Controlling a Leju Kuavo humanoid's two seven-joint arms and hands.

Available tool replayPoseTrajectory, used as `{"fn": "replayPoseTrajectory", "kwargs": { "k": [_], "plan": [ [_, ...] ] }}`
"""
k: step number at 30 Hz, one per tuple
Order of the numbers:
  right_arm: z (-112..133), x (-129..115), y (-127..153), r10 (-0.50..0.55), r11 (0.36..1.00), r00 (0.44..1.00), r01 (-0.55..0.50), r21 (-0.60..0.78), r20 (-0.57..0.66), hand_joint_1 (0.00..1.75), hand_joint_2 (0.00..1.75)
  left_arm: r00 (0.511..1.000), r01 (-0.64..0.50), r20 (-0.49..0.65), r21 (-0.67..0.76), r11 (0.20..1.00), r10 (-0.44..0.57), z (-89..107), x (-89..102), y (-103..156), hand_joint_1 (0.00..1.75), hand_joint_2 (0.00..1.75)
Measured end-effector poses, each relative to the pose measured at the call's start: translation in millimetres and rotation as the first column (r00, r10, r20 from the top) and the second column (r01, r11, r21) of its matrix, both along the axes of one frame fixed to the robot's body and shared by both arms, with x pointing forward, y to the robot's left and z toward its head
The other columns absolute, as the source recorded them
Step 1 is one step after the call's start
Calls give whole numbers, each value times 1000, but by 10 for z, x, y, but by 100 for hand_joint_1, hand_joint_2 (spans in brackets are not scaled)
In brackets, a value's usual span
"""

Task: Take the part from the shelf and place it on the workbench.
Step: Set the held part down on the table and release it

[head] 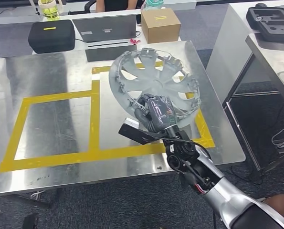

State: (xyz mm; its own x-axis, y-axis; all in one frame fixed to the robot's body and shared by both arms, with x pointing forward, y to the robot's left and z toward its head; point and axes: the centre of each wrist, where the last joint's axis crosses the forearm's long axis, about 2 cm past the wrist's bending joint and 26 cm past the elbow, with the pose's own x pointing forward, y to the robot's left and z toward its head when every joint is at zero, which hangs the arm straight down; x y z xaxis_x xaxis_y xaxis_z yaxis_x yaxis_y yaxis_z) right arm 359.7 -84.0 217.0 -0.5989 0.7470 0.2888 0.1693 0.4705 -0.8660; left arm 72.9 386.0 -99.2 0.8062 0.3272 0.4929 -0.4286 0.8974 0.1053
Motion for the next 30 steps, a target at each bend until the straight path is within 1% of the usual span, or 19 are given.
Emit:
{"fn": "replayPoseTrajectory", "kwargs": {
  "k": [3,5,9,14,18,22,26,30],
  "plan": [
    [-189,88,-38,-104,982,994,97,-160,-33,175,175,1000,11,3,-4,1000,-11,2,11,1,0,175],
    [-336,123,-80,-149,964,987,130,-230,-67,175,175,1000,19,2,-4,1000,-19,3,18,1,0,175],
    [-593,144,-168,-202,937,970,152,-313,-133,175,175,1000,26,0,-5,1000,-26,7,37,3,0,175],
    [-786,150,-243,-258,907,948,171,-385,-188,175,175,999,34,3,-7,999,-34,10,51,3,0,175],
    [-876,151,-294,-287,889,934,177,-423,-211,0,175,999,53,12,-16,998,-53,14,80,-2,0,175],
    [-917,159,-324,-293,880,929,169,-444,-226,0,175,997,71,24,-22,997,-71,23,131,-6,0,175],
    [-913,184,-342,-296,876,928,169,-452,-227,0,175,996,81,25,-19,997,-81,27,146,-4,0,0],
    [-904,200,-353,-288,882,930,164,-442,-230,0,175,997,77,27,-17,997,-76,29,153,4,0,0]
  ]
}}
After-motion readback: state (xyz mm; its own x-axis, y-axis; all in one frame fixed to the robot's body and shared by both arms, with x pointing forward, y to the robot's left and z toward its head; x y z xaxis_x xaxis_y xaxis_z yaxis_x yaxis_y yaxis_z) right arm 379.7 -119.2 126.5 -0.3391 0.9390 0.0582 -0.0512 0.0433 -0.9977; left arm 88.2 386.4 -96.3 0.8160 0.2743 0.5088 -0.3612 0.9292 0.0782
